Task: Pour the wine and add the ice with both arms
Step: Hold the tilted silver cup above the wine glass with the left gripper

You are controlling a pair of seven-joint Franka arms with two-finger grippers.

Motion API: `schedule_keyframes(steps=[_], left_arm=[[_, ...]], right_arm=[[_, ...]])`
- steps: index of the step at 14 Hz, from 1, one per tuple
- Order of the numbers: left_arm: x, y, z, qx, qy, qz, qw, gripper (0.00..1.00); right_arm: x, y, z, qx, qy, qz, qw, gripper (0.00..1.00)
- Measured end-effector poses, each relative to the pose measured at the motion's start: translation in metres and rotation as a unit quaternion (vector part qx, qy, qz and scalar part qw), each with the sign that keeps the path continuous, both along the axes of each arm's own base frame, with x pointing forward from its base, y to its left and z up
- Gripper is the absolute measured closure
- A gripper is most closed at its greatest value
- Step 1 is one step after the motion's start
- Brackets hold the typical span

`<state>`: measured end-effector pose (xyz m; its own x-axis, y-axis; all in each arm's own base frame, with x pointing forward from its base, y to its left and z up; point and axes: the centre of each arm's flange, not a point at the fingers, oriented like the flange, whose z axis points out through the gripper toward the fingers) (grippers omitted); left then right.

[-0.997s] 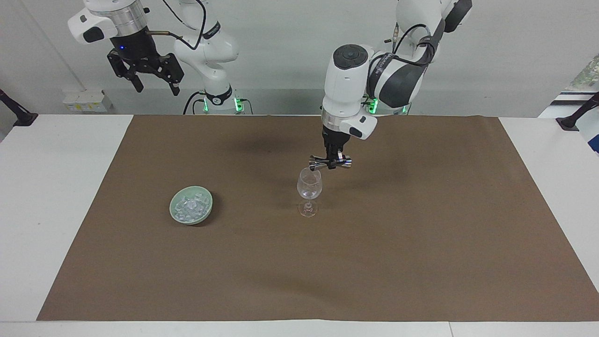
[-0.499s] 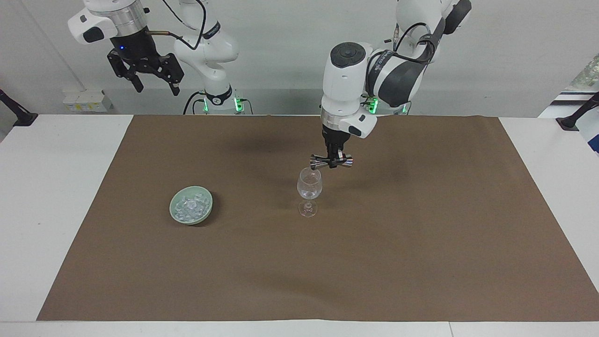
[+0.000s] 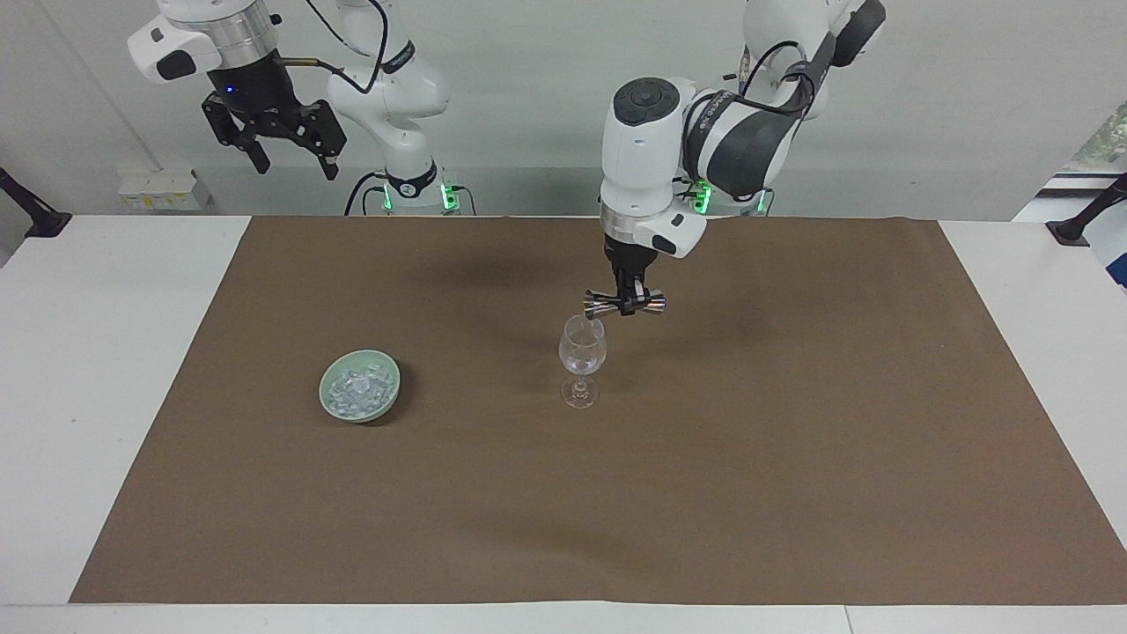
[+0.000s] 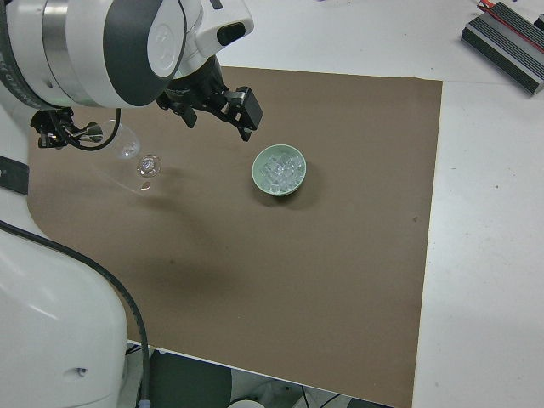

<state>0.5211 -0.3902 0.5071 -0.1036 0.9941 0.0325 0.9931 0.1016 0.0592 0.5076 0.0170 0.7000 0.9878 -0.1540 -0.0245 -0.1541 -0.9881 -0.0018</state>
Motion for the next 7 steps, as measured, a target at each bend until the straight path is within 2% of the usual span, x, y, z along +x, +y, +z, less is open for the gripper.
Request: schedule_keyframes(steps=[7], left_arm=[[0.0035,-0.0057,0.0041,0.011,-0.005,0.002,1.0,0.77]], right_arm=[[0.0,0.0,0.0,0.0,0.0,0.0,1.0,0.0]])
